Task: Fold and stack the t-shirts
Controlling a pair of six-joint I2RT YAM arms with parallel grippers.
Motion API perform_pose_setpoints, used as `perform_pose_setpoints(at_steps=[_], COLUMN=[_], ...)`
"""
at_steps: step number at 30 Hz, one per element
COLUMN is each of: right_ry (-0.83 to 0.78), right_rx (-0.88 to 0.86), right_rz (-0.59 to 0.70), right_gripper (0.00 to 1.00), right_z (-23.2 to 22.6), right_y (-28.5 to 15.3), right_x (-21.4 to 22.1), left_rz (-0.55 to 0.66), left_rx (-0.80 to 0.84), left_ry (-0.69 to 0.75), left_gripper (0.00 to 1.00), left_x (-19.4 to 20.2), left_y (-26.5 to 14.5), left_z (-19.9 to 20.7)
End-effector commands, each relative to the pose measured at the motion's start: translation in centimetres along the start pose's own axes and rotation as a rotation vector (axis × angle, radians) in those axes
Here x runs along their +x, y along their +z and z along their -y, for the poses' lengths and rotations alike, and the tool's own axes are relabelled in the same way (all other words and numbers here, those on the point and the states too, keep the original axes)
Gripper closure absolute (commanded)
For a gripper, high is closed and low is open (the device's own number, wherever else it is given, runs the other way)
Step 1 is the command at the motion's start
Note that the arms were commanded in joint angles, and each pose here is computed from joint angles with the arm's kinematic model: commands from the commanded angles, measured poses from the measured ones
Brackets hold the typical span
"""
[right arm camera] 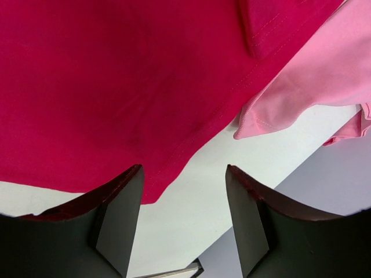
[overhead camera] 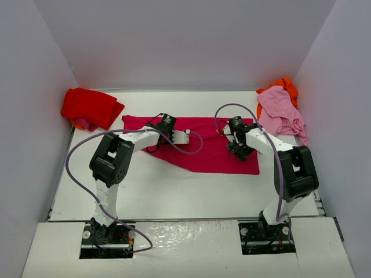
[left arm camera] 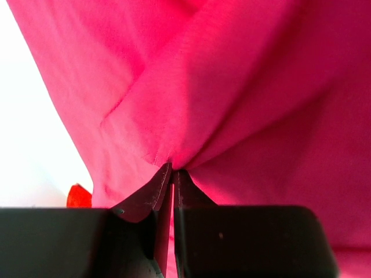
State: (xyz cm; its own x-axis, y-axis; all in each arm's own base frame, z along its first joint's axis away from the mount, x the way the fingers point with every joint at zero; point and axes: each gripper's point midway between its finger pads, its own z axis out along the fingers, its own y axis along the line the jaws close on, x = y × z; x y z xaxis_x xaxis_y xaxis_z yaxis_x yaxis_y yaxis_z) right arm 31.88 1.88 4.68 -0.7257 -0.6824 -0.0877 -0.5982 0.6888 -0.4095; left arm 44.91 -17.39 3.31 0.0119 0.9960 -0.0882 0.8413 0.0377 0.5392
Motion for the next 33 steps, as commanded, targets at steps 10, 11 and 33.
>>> perform_pose_setpoints(at_steps=[10,11,33], right_ry=[-0.060,-0.069,-0.301], right_rx=[0.014,0.000,-0.294], right_rz=[0.064,0.059,-0.207], right_gripper=[0.42,0.42,0.45], right_z=[0.7,0.4,-6.1], right_y=[-3.8,-3.9,-2.7], right_x=[1.2,1.5,9.6], left_rz=[-0.002,-0.004,-0.070], left_rx=[-0.203,-0.201,-0.190], left_ry=[-0.052,-0.055,-0.094], left_gripper=[1.00,1.00,1.00], left_x=[3.2,3.3,5.9], left_y=[-9.4,-9.7,-13.5], left_z=[-6.3,-6.2,-3.1])
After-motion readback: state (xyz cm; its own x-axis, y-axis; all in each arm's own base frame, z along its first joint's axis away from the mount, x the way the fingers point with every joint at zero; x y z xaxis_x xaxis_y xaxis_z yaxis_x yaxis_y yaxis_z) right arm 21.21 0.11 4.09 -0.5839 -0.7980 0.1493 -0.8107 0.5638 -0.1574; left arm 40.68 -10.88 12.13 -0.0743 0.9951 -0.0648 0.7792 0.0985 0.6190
